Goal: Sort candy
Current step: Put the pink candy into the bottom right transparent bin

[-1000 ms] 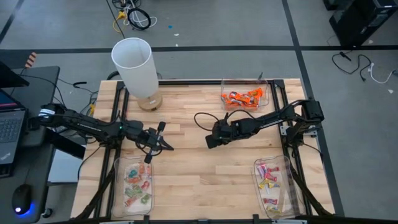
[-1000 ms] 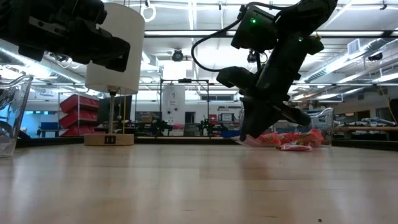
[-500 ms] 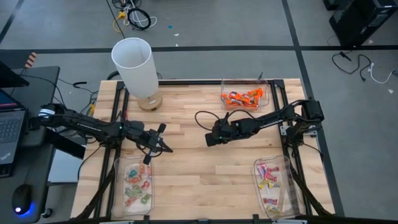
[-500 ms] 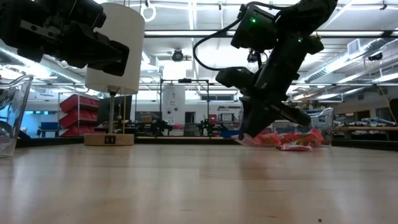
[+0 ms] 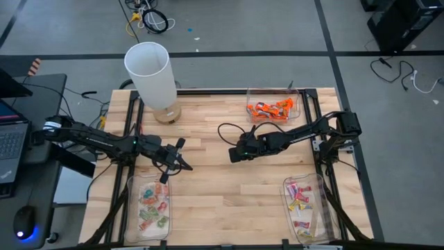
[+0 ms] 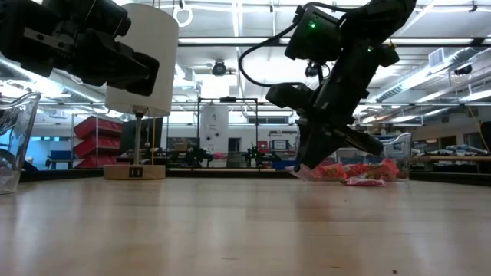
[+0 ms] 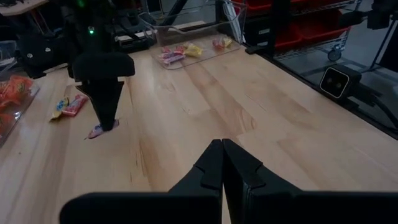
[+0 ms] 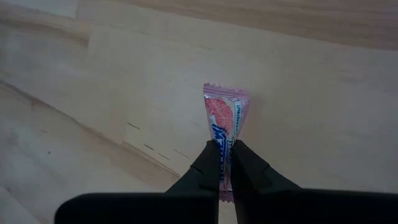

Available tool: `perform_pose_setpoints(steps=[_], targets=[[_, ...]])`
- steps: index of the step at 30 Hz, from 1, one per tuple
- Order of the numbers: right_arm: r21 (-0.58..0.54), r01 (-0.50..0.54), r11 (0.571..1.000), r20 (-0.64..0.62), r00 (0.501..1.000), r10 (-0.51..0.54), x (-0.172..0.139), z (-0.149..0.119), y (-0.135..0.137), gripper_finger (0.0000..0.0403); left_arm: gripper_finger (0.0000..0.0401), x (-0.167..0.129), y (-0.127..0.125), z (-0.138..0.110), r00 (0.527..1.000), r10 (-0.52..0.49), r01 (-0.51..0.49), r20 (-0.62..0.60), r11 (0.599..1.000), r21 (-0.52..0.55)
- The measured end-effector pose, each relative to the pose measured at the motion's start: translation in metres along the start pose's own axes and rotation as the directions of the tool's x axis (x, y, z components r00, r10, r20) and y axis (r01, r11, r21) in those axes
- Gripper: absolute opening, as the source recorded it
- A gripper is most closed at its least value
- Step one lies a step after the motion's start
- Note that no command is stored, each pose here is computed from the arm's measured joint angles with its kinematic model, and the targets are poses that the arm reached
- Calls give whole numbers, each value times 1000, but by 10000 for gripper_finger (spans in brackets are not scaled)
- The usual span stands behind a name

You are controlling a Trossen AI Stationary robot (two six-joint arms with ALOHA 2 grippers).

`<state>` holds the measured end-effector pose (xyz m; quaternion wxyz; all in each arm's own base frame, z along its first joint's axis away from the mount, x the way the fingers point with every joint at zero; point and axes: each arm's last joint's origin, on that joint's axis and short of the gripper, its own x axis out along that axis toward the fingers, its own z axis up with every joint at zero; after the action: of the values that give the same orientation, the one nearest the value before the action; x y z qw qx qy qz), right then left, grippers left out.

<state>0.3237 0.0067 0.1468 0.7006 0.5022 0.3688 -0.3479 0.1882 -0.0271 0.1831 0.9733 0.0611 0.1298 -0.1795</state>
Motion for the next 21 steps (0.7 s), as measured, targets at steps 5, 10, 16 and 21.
perform_pose_setpoints(steps=[5,10,16,21], targets=[[-24,-9,1000,-26,1000,8,-2,-2,3,11,5,0,0,0,1000,0,0,-1,1000,0],[-81,-65,995,-14,998,64,-15,3,15,8,5,0,0,0,1000,0,0,0,1000,0],[-160,-74,984,30,996,80,-36,10,31,7,5,0,0,0,1000,1,-1,2,1000,-19],[-213,-59,975,46,996,71,-60,17,42,7,5,0,0,0,1000,0,0,-1,1000,-25]])
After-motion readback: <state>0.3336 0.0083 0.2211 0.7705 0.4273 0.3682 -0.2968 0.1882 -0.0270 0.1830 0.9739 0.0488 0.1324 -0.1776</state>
